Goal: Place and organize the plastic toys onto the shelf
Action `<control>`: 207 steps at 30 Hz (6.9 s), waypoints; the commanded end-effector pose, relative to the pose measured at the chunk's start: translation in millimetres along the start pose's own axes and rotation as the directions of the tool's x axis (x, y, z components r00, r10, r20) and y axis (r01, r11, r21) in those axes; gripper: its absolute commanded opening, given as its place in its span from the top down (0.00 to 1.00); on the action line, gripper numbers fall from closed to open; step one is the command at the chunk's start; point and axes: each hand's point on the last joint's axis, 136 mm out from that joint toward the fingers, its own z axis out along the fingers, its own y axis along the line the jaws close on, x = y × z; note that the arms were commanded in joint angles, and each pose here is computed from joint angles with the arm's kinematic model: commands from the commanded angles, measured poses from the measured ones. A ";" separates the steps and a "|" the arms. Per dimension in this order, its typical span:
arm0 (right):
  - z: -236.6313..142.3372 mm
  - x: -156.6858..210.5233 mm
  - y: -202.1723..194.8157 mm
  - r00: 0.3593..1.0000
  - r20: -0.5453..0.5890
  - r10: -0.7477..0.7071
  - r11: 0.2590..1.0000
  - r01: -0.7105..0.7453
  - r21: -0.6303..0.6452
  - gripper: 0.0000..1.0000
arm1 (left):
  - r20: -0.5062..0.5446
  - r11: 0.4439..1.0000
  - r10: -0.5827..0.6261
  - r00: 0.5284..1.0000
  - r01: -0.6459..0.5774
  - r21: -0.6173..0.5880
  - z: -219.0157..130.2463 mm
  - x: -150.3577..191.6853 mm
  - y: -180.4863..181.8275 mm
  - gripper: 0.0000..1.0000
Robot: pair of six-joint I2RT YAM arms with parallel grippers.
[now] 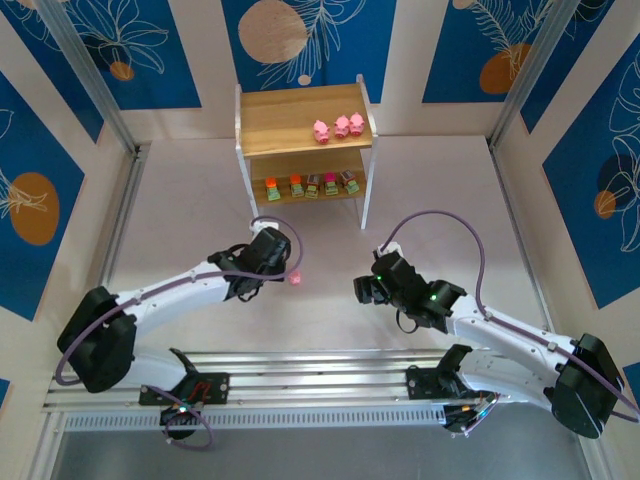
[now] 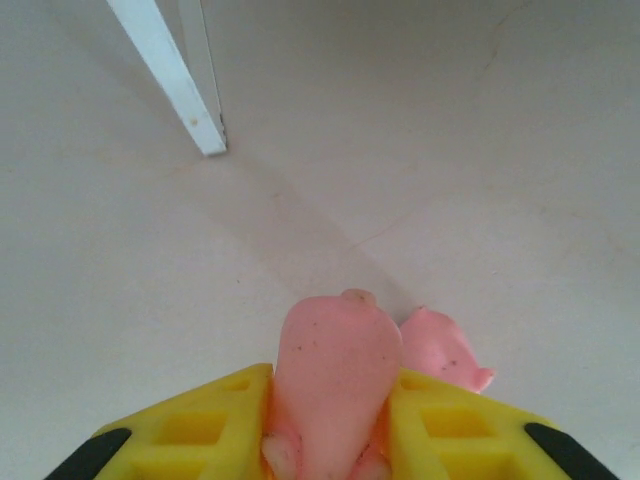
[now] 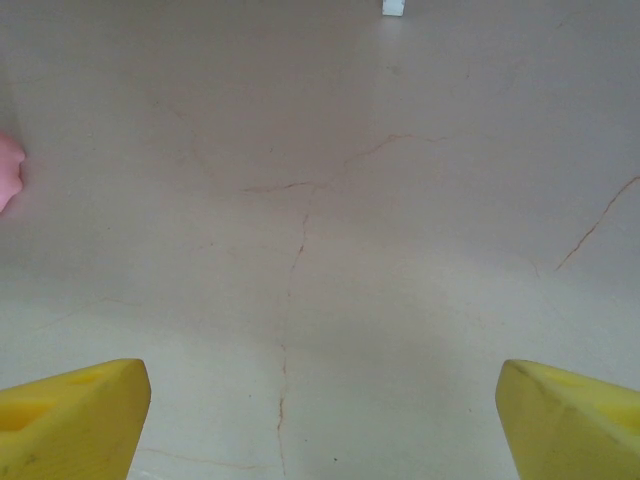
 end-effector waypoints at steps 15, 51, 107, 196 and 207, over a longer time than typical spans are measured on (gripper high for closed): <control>-3.0 -5.1 0.9 0.999 0.045 0.010 1.000 -0.009 -0.004 0.10 | 0.183 0.998 0.063 0.981 -0.064 0.003 -91.8 -90.1 -26.1 0.70; -2.6 -4.5 5.1 0.999 0.053 -0.013 1.000 0.013 -0.006 0.10 | 0.398 0.999 0.031 0.917 -0.043 0.023 -142.9 -278.7 -62.1 0.68; -2.6 -4.4 6.2 0.998 0.053 -0.020 1.000 0.020 -0.005 0.10 | 0.409 0.995 -0.069 0.910 0.033 0.096 -139.8 -305.7 -50.6 0.50; -2.6 -4.4 2.9 0.998 0.054 -0.016 1.000 0.015 0.022 0.10 | -0.128 0.963 -0.206 0.970 0.177 -0.204 43.9 53.1 -59.1 0.22; -1.6 -4.0 4.3 0.999 0.050 -0.020 1.000 0.020 0.017 0.22 | -0.153 0.958 -0.236 0.959 0.204 -0.202 56.1 65.2 -58.0 0.31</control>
